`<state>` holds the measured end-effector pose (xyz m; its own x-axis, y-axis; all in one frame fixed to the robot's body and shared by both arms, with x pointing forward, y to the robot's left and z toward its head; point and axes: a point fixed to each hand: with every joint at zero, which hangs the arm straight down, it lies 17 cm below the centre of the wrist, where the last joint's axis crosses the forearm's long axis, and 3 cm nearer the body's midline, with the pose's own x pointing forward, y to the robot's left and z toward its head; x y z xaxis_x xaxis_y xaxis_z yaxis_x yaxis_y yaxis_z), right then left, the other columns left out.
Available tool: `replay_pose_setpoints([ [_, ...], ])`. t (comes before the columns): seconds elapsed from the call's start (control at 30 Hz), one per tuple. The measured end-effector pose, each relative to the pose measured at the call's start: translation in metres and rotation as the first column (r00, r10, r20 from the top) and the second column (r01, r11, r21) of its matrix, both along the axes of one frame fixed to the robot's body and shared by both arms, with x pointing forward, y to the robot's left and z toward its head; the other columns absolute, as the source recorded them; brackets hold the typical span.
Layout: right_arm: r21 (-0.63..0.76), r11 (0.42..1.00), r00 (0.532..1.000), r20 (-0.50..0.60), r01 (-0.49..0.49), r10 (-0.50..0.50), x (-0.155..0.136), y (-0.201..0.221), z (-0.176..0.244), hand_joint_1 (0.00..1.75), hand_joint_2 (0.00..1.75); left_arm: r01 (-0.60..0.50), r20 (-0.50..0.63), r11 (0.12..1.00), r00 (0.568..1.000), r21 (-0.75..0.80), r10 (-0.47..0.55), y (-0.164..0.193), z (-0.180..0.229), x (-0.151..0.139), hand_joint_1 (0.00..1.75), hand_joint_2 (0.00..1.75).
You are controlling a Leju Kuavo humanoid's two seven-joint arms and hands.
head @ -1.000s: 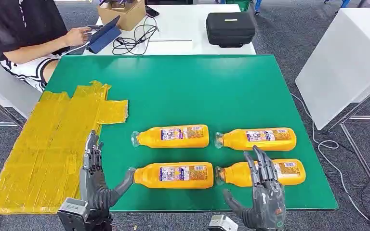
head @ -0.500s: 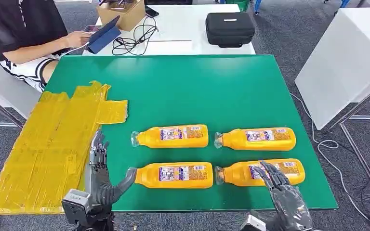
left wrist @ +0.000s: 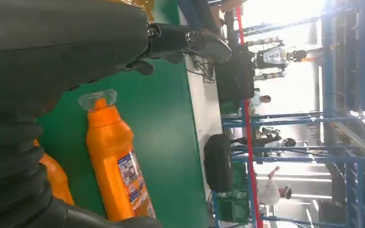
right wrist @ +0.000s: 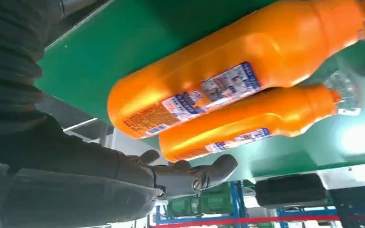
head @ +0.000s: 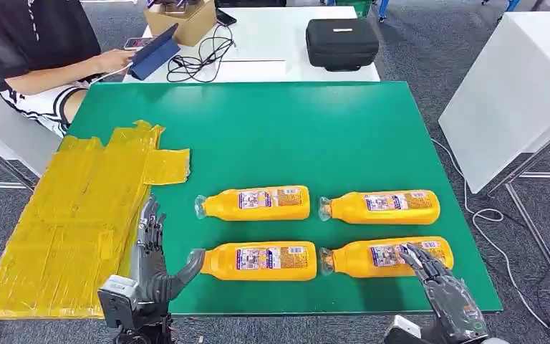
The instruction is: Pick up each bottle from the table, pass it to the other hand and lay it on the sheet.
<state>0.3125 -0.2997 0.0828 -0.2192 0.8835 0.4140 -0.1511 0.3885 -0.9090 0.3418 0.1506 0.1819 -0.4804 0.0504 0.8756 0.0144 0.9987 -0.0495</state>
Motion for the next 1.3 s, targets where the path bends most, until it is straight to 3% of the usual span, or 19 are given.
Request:
replay_pose_setpoints([
  [0.63,-0.088,0.991,0.99,-0.086,0.104,-0.111,0.013,-0.052,-0.05,0.0,1.75,0.01,-0.06,0.999,0.998,-0.036,-0.013,-0.002,-0.028,0.012,0.0,1.75],
  [1.0,-0.151,0.962,0.972,0.098,0.227,-0.214,0.025,-0.089,-0.015,0.0,1.75,0.029,-0.075,0.999,0.997,-0.025,-0.031,-0.007,-0.041,0.014,0.0,1.75],
  [1.3,-0.161,0.951,0.958,0.155,0.264,-0.24,0.028,-0.1,0.01,0.0,1.75,0.027,-0.092,0.999,0.995,-0.03,-0.029,-0.007,-0.049,0.017,0.0,1.75],
])
